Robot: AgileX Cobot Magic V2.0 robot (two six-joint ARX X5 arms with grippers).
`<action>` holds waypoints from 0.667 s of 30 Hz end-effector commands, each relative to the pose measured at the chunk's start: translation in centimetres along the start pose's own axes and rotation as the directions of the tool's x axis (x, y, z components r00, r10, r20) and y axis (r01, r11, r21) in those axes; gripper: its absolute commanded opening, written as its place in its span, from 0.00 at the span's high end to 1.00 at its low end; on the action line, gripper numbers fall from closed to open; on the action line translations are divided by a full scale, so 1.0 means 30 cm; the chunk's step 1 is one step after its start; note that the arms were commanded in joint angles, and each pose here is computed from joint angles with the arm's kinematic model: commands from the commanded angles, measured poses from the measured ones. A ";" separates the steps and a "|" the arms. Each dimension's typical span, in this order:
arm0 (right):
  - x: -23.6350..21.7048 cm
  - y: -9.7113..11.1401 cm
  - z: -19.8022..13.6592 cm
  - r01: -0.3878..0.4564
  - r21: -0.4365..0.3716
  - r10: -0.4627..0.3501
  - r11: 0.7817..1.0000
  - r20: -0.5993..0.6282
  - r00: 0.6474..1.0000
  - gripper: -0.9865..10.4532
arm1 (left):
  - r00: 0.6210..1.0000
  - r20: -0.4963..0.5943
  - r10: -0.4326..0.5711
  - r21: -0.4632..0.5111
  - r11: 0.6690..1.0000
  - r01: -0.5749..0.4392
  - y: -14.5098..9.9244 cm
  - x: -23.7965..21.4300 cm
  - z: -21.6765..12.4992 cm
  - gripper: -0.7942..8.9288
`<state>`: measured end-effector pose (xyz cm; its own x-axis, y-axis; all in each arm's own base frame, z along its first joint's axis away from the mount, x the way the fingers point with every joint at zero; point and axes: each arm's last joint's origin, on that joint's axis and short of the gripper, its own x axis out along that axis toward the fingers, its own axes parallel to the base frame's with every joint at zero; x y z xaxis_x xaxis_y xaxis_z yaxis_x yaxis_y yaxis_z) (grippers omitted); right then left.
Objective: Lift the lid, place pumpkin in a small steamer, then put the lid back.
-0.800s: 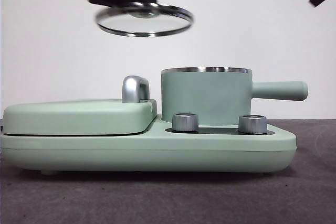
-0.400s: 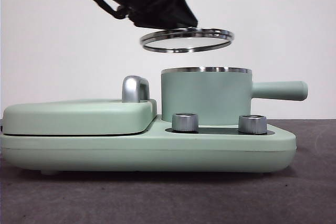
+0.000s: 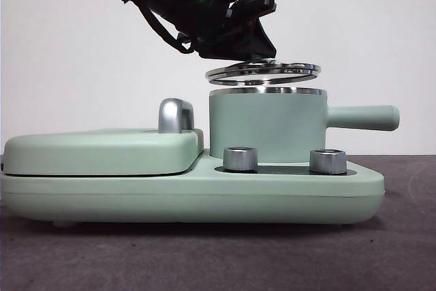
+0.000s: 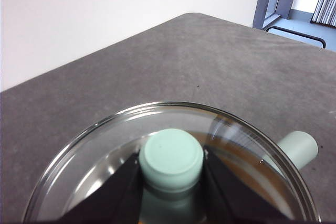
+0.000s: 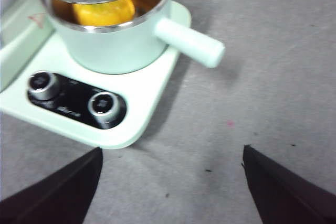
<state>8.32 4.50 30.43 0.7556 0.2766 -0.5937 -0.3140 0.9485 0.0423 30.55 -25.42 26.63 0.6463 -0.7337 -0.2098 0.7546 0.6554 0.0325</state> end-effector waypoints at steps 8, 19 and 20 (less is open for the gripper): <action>-0.003 0.002 0.006 0.006 0.013 -0.006 1.000 0.005 1.000 0.56 | 0.999 0.043 -0.028 0.027 0.999 0.026 -0.011 0.037 0.014 0.90; -0.003 0.000 0.007 0.028 0.013 -0.028 1.000 0.008 1.000 0.56 | 0.999 -0.024 -0.039 0.014 0.999 0.040 -0.017 0.049 -0.021 0.90; -0.003 0.000 0.007 0.029 0.013 -0.029 1.000 0.008 1.000 0.56 | 0.999 -0.024 -0.043 0.016 0.999 0.043 -0.022 0.050 -0.020 0.90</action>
<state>8.32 4.40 30.38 0.7641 0.2457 -0.5965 -0.2871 0.9575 0.0267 30.86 -26.00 25.32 0.6207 -0.7414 -0.2551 0.7724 0.6341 0.0367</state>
